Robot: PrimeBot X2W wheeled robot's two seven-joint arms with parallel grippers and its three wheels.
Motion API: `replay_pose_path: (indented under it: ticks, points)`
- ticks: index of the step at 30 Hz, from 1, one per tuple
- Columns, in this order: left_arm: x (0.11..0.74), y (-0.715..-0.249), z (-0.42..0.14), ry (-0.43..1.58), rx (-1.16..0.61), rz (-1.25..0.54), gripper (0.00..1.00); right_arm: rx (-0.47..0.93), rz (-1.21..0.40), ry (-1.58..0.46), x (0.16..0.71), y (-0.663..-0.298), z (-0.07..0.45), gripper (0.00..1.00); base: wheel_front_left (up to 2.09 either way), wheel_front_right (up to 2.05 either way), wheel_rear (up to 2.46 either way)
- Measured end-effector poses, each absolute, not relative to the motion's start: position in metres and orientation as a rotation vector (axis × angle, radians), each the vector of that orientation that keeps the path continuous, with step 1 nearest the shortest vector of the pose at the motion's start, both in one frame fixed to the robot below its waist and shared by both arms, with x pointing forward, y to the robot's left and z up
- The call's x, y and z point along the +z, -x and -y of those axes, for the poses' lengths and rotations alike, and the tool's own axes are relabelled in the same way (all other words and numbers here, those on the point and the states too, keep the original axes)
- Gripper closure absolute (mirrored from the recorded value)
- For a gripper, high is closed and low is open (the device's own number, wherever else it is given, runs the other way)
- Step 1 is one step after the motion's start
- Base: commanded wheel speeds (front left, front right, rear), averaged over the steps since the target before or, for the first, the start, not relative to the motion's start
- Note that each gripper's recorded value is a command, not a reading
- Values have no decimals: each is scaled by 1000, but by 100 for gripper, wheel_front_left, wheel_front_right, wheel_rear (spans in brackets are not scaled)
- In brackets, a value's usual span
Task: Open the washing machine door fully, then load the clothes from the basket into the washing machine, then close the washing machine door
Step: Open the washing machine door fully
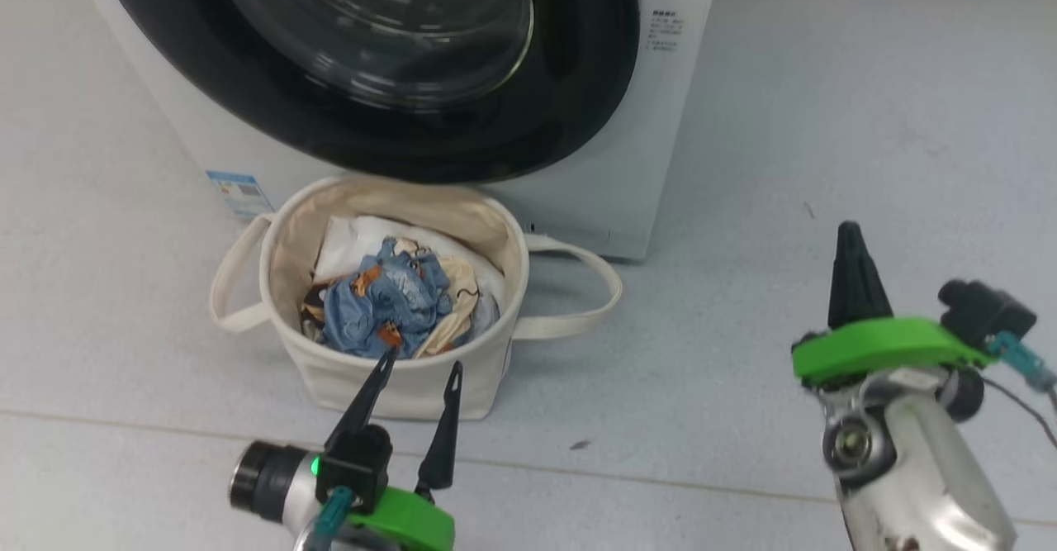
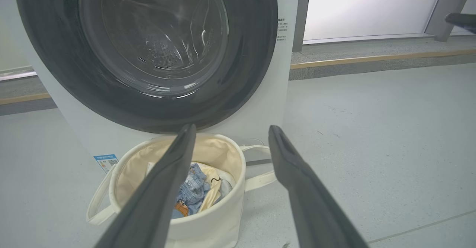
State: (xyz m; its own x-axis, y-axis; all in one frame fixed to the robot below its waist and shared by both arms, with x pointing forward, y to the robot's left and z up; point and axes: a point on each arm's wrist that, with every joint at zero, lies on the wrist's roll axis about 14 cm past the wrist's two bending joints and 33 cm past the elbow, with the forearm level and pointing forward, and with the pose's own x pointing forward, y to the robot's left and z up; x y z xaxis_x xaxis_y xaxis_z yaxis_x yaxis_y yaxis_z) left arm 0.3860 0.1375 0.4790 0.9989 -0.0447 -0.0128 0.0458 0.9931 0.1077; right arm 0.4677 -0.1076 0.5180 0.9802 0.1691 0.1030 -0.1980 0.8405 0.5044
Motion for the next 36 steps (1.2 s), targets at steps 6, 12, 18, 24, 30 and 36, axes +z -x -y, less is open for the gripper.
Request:
replay_pose_path:
  ticks: [6,12,18,24,30,36]
  points:
    - [474,-404,-130,-108,-63,-18,0,168,-84,-827,506,-513,103,100,0,0,0]
    - [459,-420,-126,-99,-59,-56,0,211,-167,-1001,512,-569,105,100,0,0,0]
    - [446,-433,-123,-77,-48,-85,0,351,-301,-1179,514,-604,72,100,0,0,0]
    - [435,-443,-123,-56,-32,-112,0,442,-364,-1311,515,-632,52,100,0,0,0]
    - [416,-443,-132,-52,5,-163,0,527,-423,-1357,513,-652,31,100,0,0,0]
    - [405,-450,-136,-51,24,-185,0,587,-490,-1405,504,-669,12,100,0,0,0]
